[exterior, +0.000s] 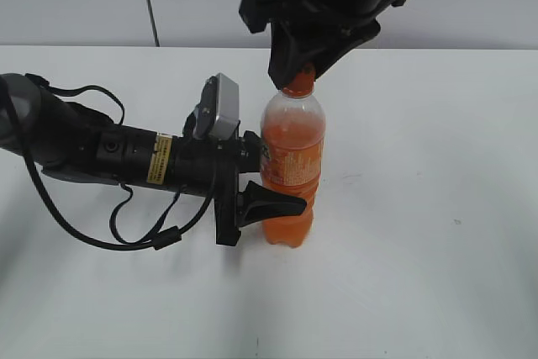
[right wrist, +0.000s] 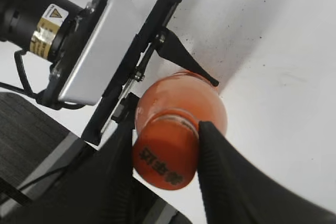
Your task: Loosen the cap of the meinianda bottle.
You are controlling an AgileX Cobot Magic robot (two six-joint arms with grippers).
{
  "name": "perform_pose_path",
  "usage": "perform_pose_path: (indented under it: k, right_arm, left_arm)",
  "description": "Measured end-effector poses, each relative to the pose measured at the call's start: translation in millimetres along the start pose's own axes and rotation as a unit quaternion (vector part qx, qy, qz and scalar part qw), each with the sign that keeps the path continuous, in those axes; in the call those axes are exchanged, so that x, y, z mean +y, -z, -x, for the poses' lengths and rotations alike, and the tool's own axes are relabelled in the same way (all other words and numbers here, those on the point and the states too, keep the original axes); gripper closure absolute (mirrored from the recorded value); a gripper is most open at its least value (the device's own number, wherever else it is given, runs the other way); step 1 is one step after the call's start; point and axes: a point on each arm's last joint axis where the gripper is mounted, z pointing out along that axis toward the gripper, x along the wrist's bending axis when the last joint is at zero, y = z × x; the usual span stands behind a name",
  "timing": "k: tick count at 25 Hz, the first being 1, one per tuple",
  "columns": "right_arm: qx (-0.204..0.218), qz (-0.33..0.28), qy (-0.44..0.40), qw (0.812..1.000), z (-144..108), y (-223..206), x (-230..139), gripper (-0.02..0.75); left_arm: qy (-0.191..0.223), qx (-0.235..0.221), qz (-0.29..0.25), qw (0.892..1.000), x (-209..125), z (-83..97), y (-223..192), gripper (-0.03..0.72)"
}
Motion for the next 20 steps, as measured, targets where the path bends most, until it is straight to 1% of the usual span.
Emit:
perform_pose_path:
  k: [2, 3, 5, 6, 8, 9, 10, 11, 12, 14, 16, 20]
  right_arm:
    - [0.0, 0.0, 0.049, 0.999, 0.0, 0.0, 0.0, 0.457]
    - [0.0, -0.001, 0.091, 0.996, 0.0, 0.0, -0.1, 0.457]
    - [0.001, -0.002, 0.205, 0.979, -0.1, 0.0, -0.3, 0.457]
    - [0.0, -0.002, 0.275, 0.961, 0.0, 0.3, -0.2, 0.457]
    - [-0.002, -0.003, 0.406, 0.914, 0.5, 0.5, -0.2, 0.458]
    - [-0.004, -0.003, 0.446, 0.895, 0.7, 1.3, -0.4, 0.458]
    - [-0.004, -0.003, 0.477, 0.879, 0.6, 2.3, -0.7, 0.458]
    - [-0.004, -0.003, 0.495, 0.869, 0.5, 3.2, -1.0, 0.458]
    - [-0.004, -0.002, 0.504, 0.864, 0.3, 4.2, -1.2, 0.458]
    - [-0.006, 0.004, 0.51, 0.86, -0.5, 9.9, -2.3, 0.466]
    - [-0.013, 0.019, 0.495, 0.869, -2.2, 23.6, -4.8, 0.466]
    - [-0.032, 0.06, 0.381, 0.922, -4.7, 60.4, -14.0, 0.466]
  left_arm:
    - [0.0, 0.0, 0.0, 1.0, 0.0, 0.0, 0.0, 0.289]
    - [0.001, 0.0, 0.0, 1.0, 0.0, 0.0, 0.0, 0.289]
    - [0.001, 0.0, 0.0, 1.0, 0.1, -0.1, 0.0, 0.289]
    - [0.001, 0.0, 0.0, 1.0, 0.1, -0.1, 0.0, 0.289]
    - [0.002, 0.001, 0.0, 1.0, 0.0, -0.2, 0.0, 0.289]
    - [0.002, 0.001, 0.0, 1.0, 0.0, -0.2, 0.0, 0.289]
    - [0.002, 0.001, 0.0, 1.0, 0.0, -0.2, 0.0, 0.289]
    - [0.002, 0.001, 0.0, 1.0, 0.0, -0.2, 0.0, 0.289]
    - [0.002, 0.001, 0.0, 1.0, 0.0, -0.2, 0.0, 0.289]
    - [0.002, 0.001, 0.0, 1.0, 0.0, -0.2, 0.0, 0.289]
    - [0.001, 0.001, 0.0, 1.0, -0.1, -0.1, 0.0, 0.289]
    - [0.001, 0.0, 0.0, 1.0, 0.0, 0.0, 0.0, 0.289]
